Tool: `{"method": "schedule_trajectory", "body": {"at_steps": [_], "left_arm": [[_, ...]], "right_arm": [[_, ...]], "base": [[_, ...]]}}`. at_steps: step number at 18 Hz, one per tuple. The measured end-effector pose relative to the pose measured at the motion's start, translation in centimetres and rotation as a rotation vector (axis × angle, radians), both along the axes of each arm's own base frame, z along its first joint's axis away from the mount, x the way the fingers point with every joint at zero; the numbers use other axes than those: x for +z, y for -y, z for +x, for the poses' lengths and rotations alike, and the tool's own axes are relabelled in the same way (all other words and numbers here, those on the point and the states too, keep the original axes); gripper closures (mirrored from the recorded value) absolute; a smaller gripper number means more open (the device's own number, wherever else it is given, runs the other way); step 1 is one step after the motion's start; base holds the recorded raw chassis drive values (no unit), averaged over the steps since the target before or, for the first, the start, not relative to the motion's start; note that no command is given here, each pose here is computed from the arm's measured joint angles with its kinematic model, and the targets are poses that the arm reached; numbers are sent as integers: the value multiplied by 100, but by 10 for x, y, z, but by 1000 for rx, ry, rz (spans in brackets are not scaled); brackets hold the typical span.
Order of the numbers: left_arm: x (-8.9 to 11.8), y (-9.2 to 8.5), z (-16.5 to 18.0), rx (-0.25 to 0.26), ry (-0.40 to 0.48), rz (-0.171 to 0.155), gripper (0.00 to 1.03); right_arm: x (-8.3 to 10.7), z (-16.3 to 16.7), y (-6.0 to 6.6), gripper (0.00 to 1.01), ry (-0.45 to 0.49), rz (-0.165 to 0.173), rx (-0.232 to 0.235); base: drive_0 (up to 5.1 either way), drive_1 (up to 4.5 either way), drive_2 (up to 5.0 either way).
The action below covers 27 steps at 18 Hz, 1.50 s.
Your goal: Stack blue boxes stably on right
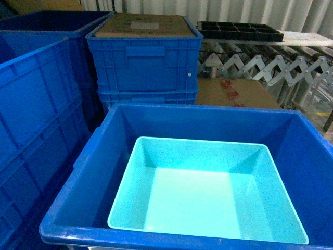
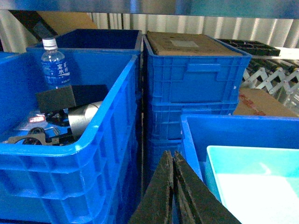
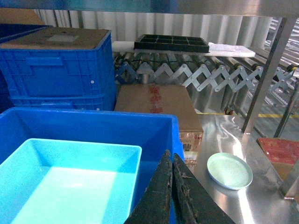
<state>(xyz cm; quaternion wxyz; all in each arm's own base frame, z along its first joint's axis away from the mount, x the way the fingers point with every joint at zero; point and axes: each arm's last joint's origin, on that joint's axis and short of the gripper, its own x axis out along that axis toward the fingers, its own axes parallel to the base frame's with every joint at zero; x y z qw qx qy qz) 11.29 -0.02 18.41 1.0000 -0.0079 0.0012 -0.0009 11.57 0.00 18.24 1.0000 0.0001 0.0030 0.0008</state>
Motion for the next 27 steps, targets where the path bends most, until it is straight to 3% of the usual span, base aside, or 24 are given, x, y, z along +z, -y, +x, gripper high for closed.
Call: {"method": "schedule_trajectory", "body": {"at_steps": [5, 6, 7, 8, 13, 14, 20, 27], "left_arm": [[-10, 0, -9, 1, -20, 0, 101], [-20, 0, -15, -5, -41, 1, 101], [-13, 0, -16, 1, 28, 1, 101], [-17, 0, -15, 10, -4, 2, 101], [-17, 0, -16, 2, 3, 2, 101], [-17, 0, -16, 2, 2, 2, 95], [-17, 0, -16, 2, 3, 2, 8], [-17, 0, -16, 2, 3, 3, 5]], "right_arm": [[-10, -6, 0, 99, 26, 0, 0], [-12, -8, 0, 99, 15, 0, -1], [-15, -11, 0, 99, -8, 0, -2], [-15, -18, 0, 99, 8, 0, -1], [-15, -19, 0, 99, 10, 0, -2], [-15, -19, 0, 92, 10, 0, -2], [-15, -19, 0, 4, 10, 0, -2], [-15, -19, 0, 3, 10, 0, -2]], "base": [[0, 0, 0], [0, 0, 0], [0, 0, 0], [0, 0, 0], [0, 0, 0], [0, 0, 0], [0, 0, 0], [0, 0, 0]]}}
